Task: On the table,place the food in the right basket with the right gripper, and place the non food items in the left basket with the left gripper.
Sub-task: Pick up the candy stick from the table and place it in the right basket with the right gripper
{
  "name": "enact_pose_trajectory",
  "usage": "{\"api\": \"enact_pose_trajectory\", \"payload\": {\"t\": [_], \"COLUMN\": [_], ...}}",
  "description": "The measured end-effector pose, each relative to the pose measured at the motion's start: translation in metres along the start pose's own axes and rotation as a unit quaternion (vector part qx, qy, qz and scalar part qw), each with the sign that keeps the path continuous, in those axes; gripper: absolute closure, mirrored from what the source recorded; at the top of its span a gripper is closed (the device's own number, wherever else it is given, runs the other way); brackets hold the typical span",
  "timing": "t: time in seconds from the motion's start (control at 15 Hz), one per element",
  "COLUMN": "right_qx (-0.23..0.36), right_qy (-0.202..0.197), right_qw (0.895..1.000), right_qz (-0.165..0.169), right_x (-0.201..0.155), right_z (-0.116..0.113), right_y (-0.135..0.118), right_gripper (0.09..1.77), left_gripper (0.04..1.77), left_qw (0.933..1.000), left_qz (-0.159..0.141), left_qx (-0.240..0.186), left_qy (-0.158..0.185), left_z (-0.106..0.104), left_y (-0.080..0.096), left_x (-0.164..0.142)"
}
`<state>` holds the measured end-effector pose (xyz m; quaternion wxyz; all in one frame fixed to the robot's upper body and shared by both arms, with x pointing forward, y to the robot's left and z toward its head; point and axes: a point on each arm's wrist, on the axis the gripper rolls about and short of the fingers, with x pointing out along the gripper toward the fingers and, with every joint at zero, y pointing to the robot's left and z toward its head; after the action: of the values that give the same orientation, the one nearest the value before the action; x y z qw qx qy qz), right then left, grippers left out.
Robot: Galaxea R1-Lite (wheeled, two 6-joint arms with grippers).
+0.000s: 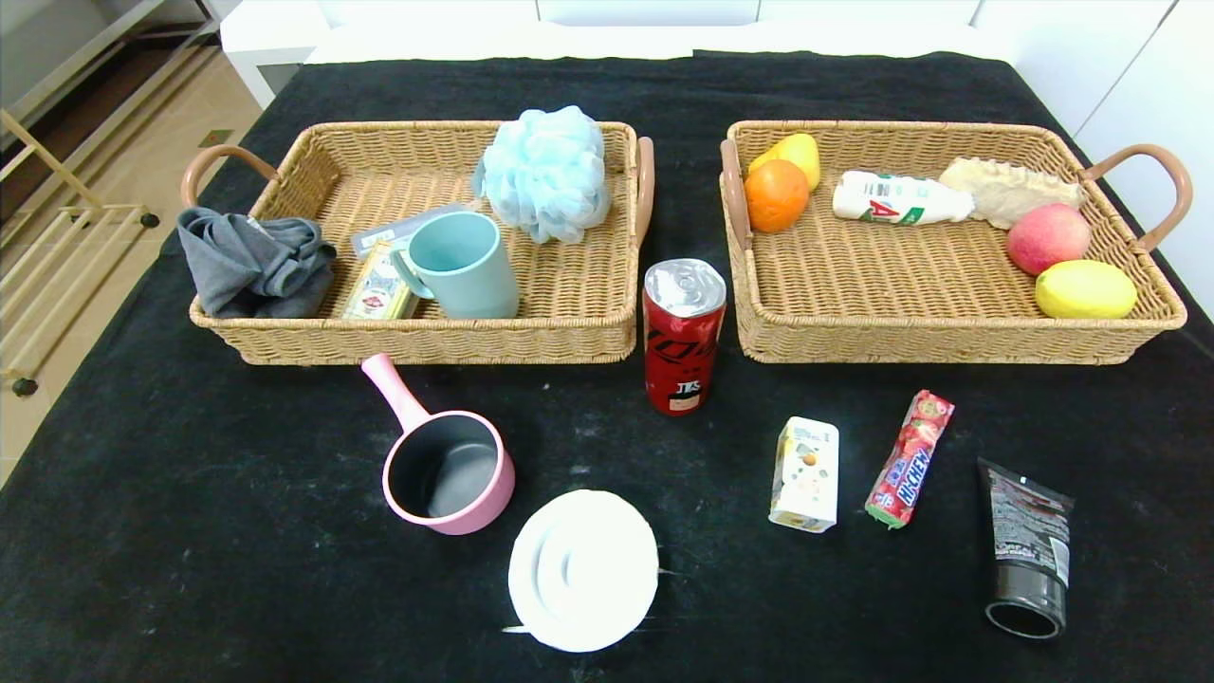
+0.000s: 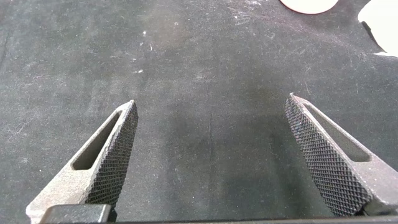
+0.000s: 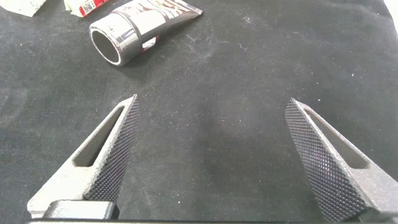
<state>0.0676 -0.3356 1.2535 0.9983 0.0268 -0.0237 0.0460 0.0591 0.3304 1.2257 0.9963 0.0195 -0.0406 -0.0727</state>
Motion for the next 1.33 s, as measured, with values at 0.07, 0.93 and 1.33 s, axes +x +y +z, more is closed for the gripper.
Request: {"api": "enact_pose_trajectory", "payload": {"t": [0.07, 0.93, 1.33], "right_qx": [0.000, 0.000, -0.001], "right_qy": [0.000, 0.001, 0.067], "right_qw": [1.000, 1.000, 0.992], "right_qz": [0.000, 0.002, 0.105], "right_x": [0.000, 0.001, 0.037], "right_z": [0.000, 0.001, 0.040], "right_y": [0.000, 0.000, 0.004], "right_gripper": [0.16, 0.16, 0.16], "left_gripper": [0.09, 0.09, 0.09], "left_qw": [1.0000, 1.0000, 0.9916], "left_qz": [0.000, -0.002, -0.120], "left_qx": [0.000, 0.000, -0.014], "left_qy": [0.000, 0.000, 0.046], "left_z": [0.000, 0.002, 0.063], "left_y": [0.000, 0.000, 0.005], "left_x": [0.000, 0.000, 0.034]}}
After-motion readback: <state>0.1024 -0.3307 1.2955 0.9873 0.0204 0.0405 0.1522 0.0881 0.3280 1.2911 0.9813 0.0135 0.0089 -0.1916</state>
